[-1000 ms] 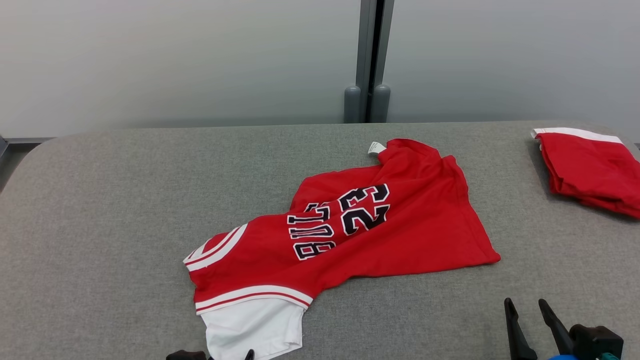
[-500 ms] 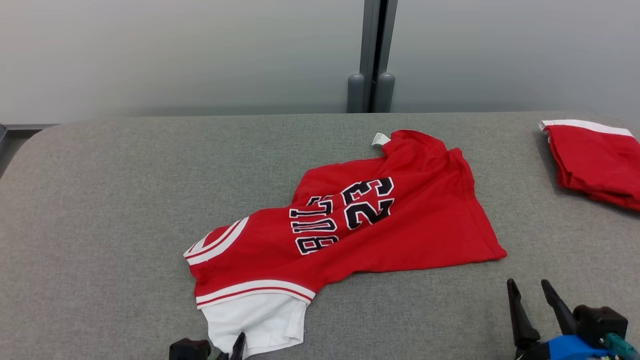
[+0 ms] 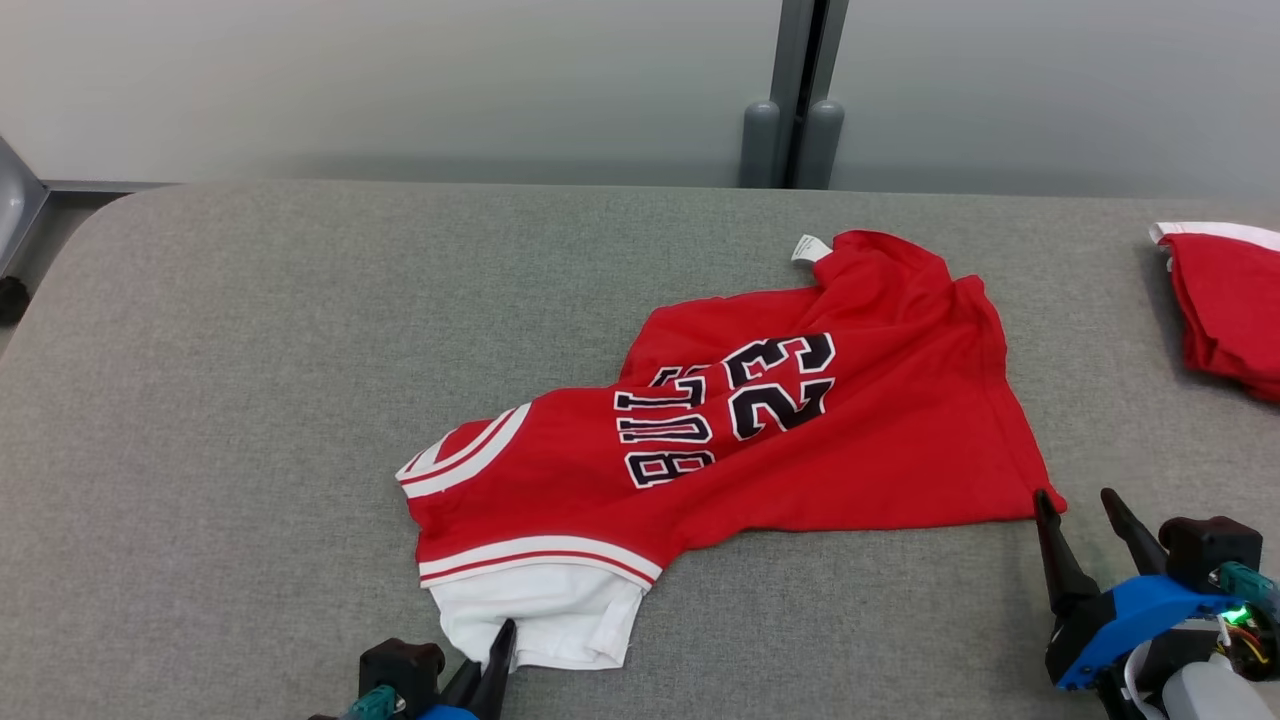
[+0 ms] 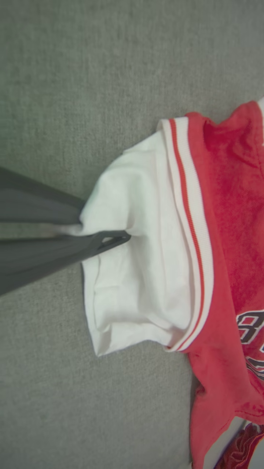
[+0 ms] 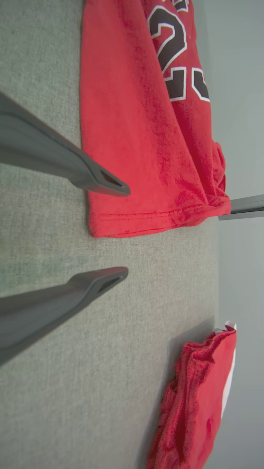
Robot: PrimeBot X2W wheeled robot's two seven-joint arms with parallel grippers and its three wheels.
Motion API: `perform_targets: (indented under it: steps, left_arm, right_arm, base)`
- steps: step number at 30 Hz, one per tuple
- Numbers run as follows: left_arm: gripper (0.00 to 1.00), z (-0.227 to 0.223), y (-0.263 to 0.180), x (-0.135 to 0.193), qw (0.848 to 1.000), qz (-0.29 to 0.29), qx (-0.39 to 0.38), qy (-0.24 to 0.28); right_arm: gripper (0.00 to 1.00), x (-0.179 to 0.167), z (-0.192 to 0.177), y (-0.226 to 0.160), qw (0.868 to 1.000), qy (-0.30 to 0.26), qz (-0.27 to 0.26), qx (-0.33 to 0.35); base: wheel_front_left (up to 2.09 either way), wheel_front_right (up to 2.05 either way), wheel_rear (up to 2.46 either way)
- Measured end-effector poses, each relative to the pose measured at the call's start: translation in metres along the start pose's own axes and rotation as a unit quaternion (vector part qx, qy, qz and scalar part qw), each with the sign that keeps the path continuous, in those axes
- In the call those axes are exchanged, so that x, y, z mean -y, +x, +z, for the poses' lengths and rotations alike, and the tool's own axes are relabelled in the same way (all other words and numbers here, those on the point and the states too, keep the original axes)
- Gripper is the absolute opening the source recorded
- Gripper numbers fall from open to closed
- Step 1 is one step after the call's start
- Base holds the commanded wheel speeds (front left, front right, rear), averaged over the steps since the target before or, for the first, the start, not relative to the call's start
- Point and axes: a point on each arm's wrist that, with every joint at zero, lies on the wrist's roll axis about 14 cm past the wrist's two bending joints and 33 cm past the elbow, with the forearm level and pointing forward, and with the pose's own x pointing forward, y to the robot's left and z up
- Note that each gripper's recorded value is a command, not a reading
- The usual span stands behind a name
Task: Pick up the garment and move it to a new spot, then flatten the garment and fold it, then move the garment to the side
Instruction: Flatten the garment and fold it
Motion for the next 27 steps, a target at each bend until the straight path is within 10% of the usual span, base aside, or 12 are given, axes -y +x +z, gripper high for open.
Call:
perform_targets:
  steps: [26, 27]
  left_arm:
    - [0.0, 0.0, 0.004, -0.006, 1.0, 0.014, 0.007, -0.012]
    - [0.0, 0.0, 0.004, -0.006, 1.0, 0.014, 0.007, -0.013]
  right_arm:
    - [1.0, -0.025, -0.038, 0.036, 0.994, 0.04, 0.022, -0.098]
    - [0.83, -0.026, -0.038, 0.038, 0.994, 0.041, 0.022, -0.099]
  base:
    - [0.0, 0.0, 0.0]
    - [0.0, 0.0, 0.0]
